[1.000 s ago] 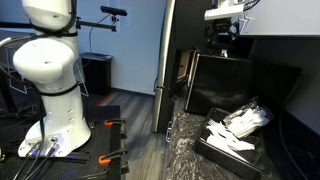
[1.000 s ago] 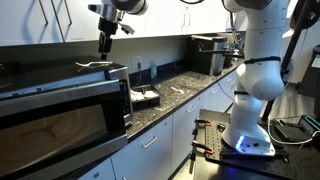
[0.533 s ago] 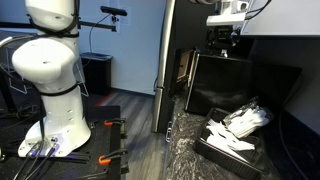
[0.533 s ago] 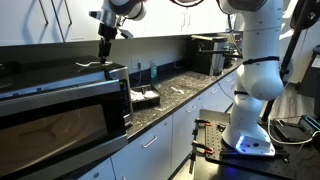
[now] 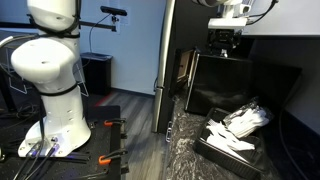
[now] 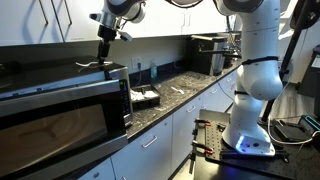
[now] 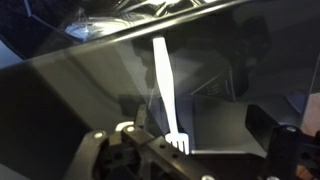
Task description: Pick up the white fork from the top of the microwave and place it on the black cutlery tray
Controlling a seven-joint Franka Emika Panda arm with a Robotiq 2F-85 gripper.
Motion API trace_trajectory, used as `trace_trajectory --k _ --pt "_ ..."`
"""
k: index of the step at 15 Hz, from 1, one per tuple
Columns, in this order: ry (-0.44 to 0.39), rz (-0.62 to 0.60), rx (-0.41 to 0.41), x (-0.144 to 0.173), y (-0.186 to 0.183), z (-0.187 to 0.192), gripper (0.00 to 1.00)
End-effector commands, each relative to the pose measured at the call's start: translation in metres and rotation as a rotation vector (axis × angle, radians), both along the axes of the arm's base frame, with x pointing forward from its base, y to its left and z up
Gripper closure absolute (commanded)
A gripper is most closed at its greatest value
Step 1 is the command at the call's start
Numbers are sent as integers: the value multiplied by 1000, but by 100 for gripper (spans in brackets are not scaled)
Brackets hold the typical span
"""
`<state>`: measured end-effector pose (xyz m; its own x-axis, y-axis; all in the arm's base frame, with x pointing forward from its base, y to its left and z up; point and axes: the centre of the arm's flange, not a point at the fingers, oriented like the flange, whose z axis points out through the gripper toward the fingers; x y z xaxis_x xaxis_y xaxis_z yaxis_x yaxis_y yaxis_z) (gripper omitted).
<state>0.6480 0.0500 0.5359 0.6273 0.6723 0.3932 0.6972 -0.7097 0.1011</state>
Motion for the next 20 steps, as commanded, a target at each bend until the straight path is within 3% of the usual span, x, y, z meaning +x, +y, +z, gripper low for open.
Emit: trace_trajectory --k 1,7,8,11,13,14,20 --pt "-10 23 24 9 -4 4 4" --pt "-5 19 26 12 -8 3 14" --pt "-4 20 25 12 -8 2 12" --pt "-2 20 25 14 -8 1 21" --pt "-4 21 23 15 -8 1 44" --pt "-4 22 22 15 -8 1 47" --pt "-8 26 19 15 -7 4 94"
